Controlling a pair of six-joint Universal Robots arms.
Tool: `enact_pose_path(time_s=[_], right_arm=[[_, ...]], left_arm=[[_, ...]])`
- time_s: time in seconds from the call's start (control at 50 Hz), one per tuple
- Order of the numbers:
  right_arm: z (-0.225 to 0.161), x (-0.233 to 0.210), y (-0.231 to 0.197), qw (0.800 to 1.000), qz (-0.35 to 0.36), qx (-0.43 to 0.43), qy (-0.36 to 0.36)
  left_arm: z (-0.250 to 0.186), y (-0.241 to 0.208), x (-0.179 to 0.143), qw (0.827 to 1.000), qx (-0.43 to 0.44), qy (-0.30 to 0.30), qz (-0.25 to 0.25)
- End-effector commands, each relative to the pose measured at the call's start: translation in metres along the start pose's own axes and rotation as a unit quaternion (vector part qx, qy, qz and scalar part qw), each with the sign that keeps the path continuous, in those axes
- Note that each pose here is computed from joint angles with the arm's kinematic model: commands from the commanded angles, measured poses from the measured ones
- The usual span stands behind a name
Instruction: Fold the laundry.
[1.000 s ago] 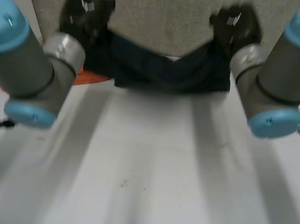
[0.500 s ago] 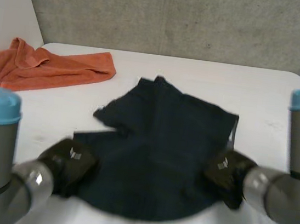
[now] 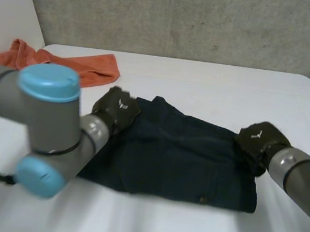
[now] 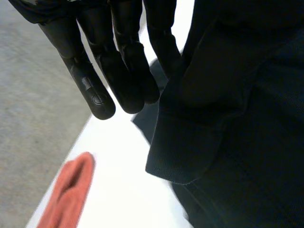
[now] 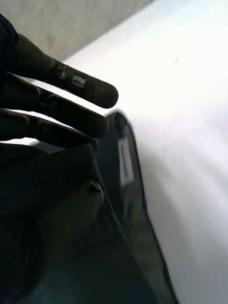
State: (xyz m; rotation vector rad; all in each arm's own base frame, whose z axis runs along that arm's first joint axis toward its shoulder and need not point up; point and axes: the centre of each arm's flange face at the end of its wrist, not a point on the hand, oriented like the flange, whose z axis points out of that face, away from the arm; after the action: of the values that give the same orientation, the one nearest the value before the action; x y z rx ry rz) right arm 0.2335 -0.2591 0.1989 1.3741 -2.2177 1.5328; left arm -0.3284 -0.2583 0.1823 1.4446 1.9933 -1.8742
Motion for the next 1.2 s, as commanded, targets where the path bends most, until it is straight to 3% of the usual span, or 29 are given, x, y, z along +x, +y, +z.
enact_pose_path(time_s=[0.02,0.22,0.36,0.48,0.6,0.7,0.8,0.92,1.02,1.2], right_arm=[[0.044,0.01,0.003,0.998,-0.007,0.006,0.068],[0.095,0.018,0.01,0.993,-0.005,0.006,0.114],[0.114,0.024,0.005,0.989,0.022,0.028,0.141],[0.103,0.044,-0.012,0.98,0.081,0.066,0.171],[0.053,0.072,-0.048,0.96,0.136,0.141,0.202],[0.028,0.063,-0.05,0.964,0.139,0.146,0.174],[0.001,0.03,-0.031,0.98,0.141,0.105,0.095],[-0.01,-0.015,0.013,0.976,0.214,0.032,0.016],[-0.01,-0.036,0.032,0.971,0.235,0.037,-0.001],[0.017,-0.051,0.052,0.977,0.206,0.047,0.009]], left_arm=[[0.071,-0.001,-0.009,0.995,0.066,-0.075,-0.015],[0.123,0.008,-0.003,0.986,0.119,-0.117,-0.014],[0.133,0.016,0.003,0.985,0.123,-0.118,-0.018],[0.12,0.003,-0.002,0.984,0.131,-0.119,-0.02],[0.087,-0.029,-0.022,0.977,0.163,-0.131,-0.044],[0.048,-0.04,-0.026,0.977,0.16,-0.117,-0.072],[0.013,-0.037,-0.024,0.98,0.144,-0.1,-0.095],[-0.011,-0.013,-0.005,0.983,0.109,-0.057,-0.133],[-0.014,-0.002,0.003,0.984,0.1,-0.032,-0.147],[-0.006,0.01,-0.007,0.983,0.086,-0.047,-0.153]])
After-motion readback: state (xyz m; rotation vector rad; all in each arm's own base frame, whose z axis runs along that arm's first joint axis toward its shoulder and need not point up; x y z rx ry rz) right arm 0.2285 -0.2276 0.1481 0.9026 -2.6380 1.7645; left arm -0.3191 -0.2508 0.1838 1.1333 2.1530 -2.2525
